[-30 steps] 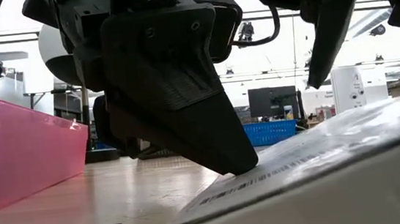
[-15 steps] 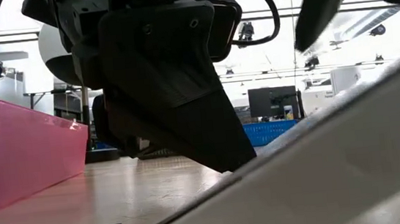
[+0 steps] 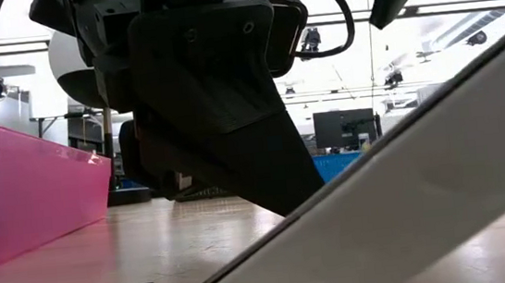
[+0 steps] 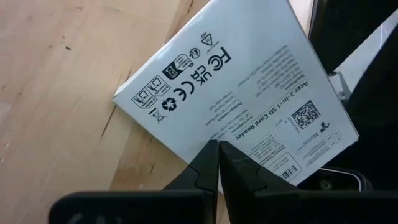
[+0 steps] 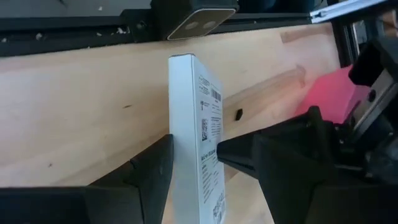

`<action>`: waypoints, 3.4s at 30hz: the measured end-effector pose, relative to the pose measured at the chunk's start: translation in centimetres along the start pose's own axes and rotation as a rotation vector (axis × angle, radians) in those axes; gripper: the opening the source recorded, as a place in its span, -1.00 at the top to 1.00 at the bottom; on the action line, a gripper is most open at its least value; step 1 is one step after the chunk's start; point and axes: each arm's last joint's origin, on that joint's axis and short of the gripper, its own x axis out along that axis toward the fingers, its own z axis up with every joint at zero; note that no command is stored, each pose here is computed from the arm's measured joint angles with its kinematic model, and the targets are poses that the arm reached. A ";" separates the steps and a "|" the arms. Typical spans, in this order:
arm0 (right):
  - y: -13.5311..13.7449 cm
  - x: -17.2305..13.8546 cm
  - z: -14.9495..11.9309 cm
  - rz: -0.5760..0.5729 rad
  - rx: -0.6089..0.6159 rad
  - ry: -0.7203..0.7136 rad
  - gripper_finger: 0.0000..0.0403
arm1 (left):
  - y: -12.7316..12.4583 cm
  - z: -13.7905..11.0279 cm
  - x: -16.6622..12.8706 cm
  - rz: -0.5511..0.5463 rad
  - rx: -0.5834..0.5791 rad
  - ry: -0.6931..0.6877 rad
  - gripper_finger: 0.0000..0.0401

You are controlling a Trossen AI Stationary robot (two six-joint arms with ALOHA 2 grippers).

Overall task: Pick and place items into bin
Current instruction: Put the bottom card reader box into the black bin

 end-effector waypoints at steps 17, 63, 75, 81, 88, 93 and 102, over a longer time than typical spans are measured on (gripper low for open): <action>0.3 0.0 -0.2 0.043 -0.092 0.001 0.07 | 0.0 0.0 0.0 -0.005 -0.001 -0.003 1.00; -1.2 0.1 0.0 0.056 -0.102 -0.037 -0.11 | -0.2 0.2 -0.1 -0.021 -0.002 -0.014 1.00; -1.7 -0.4 1.0 0.021 -0.015 -0.021 -0.11 | -0.5 0.3 -0.3 -0.030 0.002 -0.033 1.00; -1.7 -0.6 1.3 0.028 0.036 -0.017 -0.09 | -0.7 0.5 -0.4 -0.046 0.004 -0.058 1.00; -1.5 -0.7 1.3 -0.031 0.015 0.042 -0.09 | -0.7 0.8 -0.5 -0.051 0.001 -0.065 1.00; -1.4 -0.8 1.5 -0.049 0.051 0.054 -0.08 | -0.7 0.9 -0.5 -0.060 0.001 -0.074 1.00; -1.4 -1.3 1.4 0.028 0.215 0.156 0.00 | -1.0 1.1 -0.6 -0.089 0.002 -0.087 1.00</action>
